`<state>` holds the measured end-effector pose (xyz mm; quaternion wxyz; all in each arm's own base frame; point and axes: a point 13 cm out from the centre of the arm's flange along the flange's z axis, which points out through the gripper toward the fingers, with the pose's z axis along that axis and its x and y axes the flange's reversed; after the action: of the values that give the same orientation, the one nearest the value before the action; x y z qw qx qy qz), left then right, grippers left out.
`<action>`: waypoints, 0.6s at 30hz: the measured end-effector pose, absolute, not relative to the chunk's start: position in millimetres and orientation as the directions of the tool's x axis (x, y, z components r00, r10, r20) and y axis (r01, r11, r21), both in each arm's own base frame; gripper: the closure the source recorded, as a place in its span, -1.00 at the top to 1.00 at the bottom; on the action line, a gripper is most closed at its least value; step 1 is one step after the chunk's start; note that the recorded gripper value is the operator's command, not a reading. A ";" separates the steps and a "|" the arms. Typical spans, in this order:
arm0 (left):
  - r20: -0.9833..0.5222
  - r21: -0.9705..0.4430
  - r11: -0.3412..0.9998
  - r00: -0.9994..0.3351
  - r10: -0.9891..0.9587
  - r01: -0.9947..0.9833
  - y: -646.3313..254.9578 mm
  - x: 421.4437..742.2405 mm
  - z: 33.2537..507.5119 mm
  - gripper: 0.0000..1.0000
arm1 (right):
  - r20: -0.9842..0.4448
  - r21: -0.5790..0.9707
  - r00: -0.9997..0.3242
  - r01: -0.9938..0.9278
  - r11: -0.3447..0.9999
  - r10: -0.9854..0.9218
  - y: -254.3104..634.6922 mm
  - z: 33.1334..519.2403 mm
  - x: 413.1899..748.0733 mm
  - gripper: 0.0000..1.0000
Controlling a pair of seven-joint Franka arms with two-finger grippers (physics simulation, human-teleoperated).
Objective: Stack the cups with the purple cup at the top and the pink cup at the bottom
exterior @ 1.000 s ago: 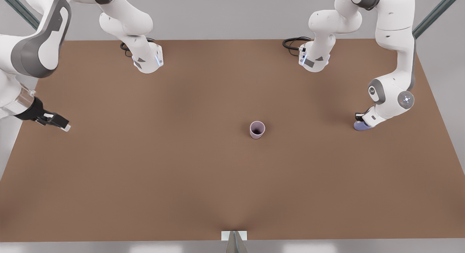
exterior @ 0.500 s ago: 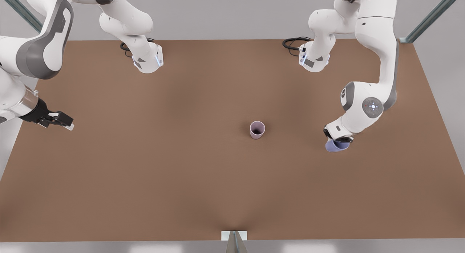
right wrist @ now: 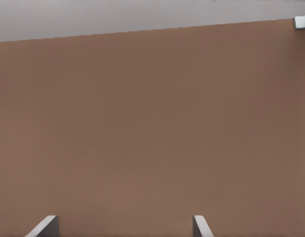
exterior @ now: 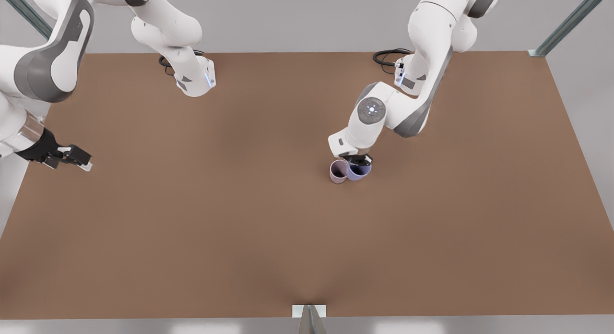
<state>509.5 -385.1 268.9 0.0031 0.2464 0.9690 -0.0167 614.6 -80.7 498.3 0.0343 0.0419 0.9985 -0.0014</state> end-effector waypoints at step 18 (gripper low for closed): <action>0.045 0.036 0.958 -0.958 0.284 0.285 -419.6 486.9 219.5 -0.57 | -0.065 -0.002 -0.996 0.060 0.998 0.060 -80.6 492.0 619.3 1.00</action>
<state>486.9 -419.6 219.5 -0.0198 0.1438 0.9892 0.0212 619.3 -80.6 492.0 0.0325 0.0299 0.9990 -0.0022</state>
